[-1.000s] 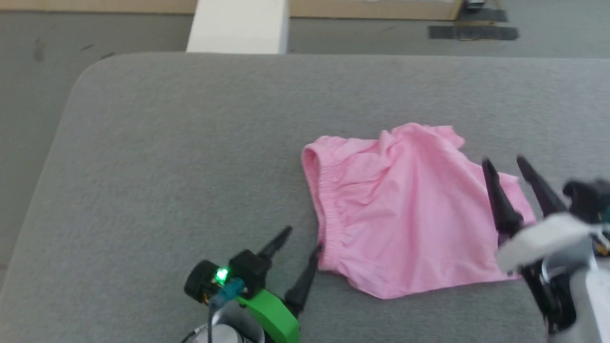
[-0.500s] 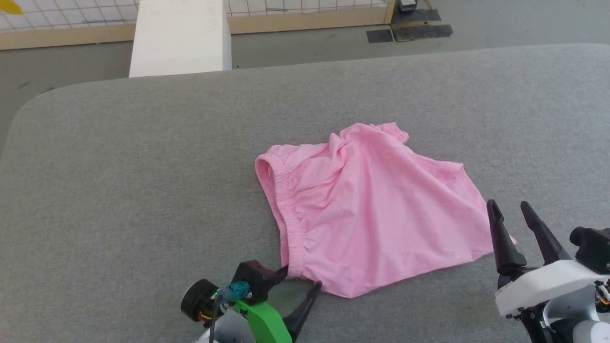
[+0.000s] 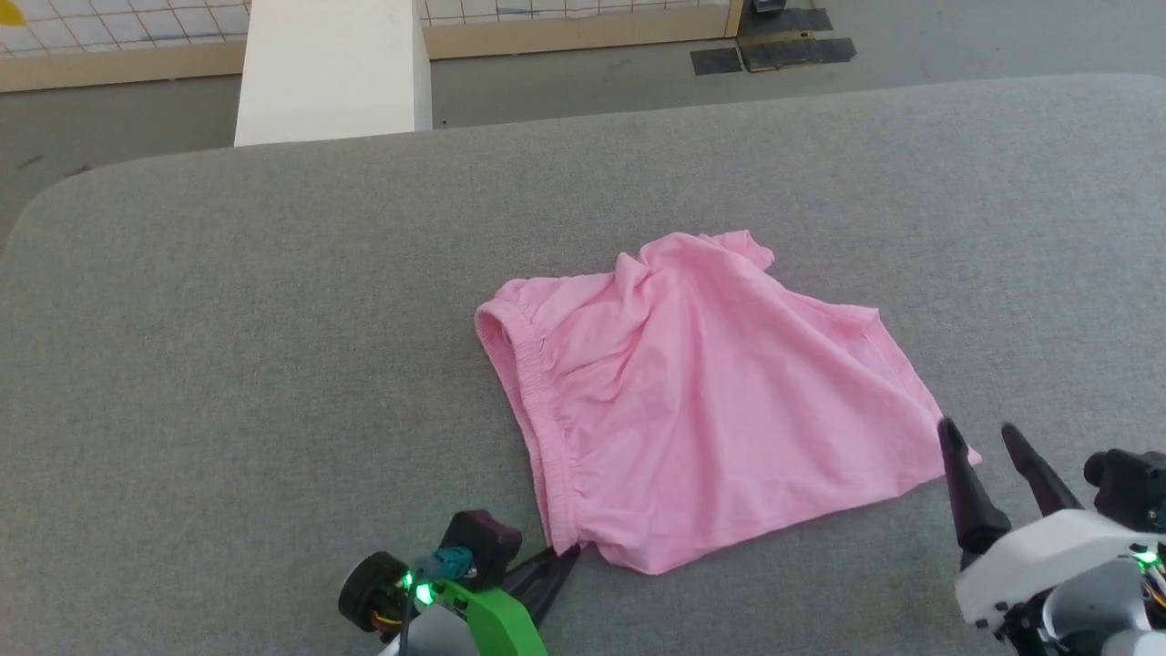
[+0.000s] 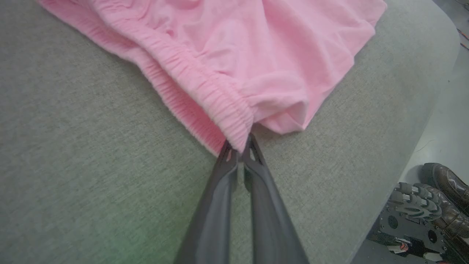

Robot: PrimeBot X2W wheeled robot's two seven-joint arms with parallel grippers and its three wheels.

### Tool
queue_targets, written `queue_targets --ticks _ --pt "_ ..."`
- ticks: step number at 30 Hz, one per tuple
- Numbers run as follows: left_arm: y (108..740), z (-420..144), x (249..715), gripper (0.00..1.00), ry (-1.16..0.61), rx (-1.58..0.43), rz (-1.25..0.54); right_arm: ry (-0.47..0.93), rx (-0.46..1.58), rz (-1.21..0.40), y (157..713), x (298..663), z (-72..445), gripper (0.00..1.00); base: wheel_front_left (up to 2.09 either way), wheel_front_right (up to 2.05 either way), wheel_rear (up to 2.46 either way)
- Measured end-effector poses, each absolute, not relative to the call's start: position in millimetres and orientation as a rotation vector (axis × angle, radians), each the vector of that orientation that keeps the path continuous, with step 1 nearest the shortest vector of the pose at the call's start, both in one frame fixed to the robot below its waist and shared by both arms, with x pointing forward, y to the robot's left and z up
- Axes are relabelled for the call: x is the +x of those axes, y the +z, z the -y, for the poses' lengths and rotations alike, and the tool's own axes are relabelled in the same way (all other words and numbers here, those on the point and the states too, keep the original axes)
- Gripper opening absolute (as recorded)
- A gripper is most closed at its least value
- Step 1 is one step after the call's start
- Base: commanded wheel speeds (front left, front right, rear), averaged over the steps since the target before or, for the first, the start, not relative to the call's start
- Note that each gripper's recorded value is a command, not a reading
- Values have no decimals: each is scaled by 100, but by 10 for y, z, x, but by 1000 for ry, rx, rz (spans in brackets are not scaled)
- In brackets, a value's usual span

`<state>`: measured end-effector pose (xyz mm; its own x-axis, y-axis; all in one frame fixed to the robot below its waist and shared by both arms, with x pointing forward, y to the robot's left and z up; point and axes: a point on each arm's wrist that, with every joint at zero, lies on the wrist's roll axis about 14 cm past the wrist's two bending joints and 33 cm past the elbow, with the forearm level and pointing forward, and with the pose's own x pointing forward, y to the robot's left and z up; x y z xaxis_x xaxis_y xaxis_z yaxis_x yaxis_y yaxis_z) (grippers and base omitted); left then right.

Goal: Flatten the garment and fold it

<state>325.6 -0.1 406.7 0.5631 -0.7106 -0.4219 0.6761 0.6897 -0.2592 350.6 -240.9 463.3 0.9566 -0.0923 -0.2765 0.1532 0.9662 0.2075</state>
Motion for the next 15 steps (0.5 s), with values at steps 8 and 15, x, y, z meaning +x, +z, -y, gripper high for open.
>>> queue_targets --ticks 8,15 --pt "4050 -60 3322 0 -767 -97 -527 -253 232 -580 4012 3342 2780 100 0 0 0" --pt "4026 -96 3346 0 -749 -110 -532 -222 214 -779 3729 3468 2680 100 0 0 0"
